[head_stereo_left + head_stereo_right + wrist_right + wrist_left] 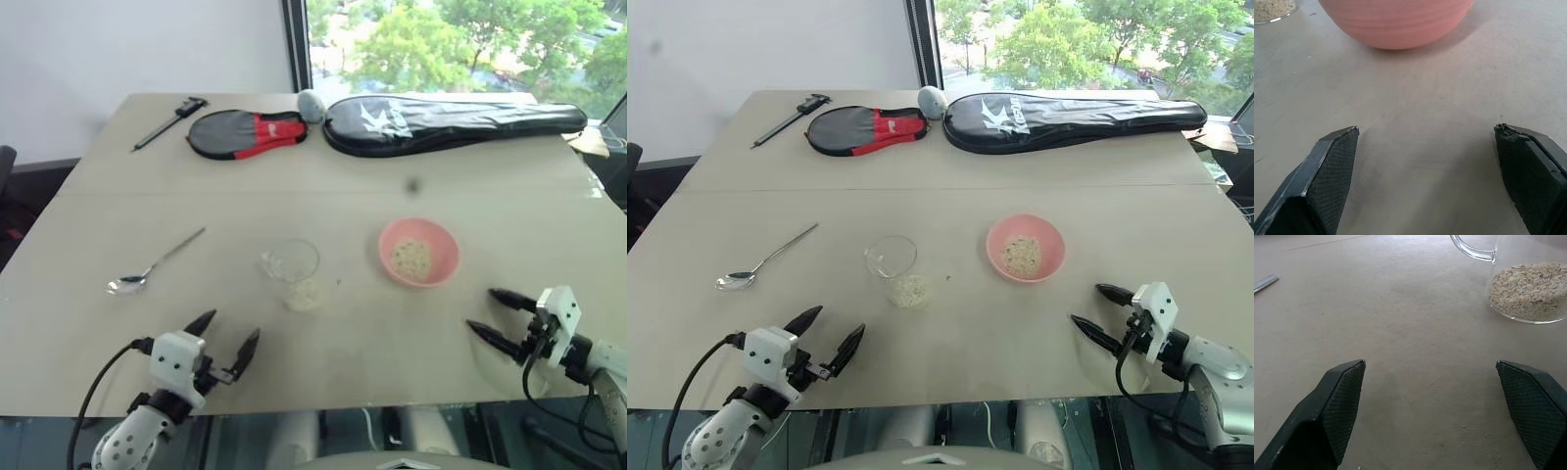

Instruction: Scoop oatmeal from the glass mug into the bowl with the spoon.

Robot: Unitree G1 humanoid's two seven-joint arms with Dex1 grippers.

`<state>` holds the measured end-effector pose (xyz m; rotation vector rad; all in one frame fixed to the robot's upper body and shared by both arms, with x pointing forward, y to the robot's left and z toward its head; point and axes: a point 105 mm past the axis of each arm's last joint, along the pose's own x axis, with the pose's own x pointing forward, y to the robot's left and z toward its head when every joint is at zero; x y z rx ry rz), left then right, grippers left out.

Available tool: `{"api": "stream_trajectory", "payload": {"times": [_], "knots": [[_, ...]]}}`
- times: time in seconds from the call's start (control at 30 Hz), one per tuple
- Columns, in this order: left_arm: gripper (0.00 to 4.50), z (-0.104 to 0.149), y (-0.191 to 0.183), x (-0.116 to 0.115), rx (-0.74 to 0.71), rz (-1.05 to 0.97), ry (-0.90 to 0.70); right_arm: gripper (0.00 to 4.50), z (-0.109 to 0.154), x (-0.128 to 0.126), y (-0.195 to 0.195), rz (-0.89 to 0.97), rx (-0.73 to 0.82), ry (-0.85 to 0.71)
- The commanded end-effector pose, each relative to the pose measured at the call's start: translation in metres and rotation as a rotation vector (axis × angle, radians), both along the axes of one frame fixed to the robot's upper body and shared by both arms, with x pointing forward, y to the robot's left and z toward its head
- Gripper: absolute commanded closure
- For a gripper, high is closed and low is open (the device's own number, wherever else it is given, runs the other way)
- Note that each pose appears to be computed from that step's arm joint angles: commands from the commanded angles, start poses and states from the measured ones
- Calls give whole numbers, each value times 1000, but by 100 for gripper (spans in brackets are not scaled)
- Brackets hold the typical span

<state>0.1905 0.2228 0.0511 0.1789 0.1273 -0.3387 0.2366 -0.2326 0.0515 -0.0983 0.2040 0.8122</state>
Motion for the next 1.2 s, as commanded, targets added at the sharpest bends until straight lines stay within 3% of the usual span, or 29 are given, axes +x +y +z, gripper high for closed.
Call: {"api": "stream_trajectory", "payload": {"times": [0.03,0.7,1.03,1.2], "knots": [[0,3,0,0,11,-14,-12,5,-4,-6,-1,3,0,24],[0,6,2,13,-10,-24,-39,5,-1,1,5,9,4,-15],[0,16,7,22,-10,-10,-64,5,3,0,6,28,-1,-32],[0,32,19,33,-3,16,-83,5,20,-3,16,95,12,-55]]}}
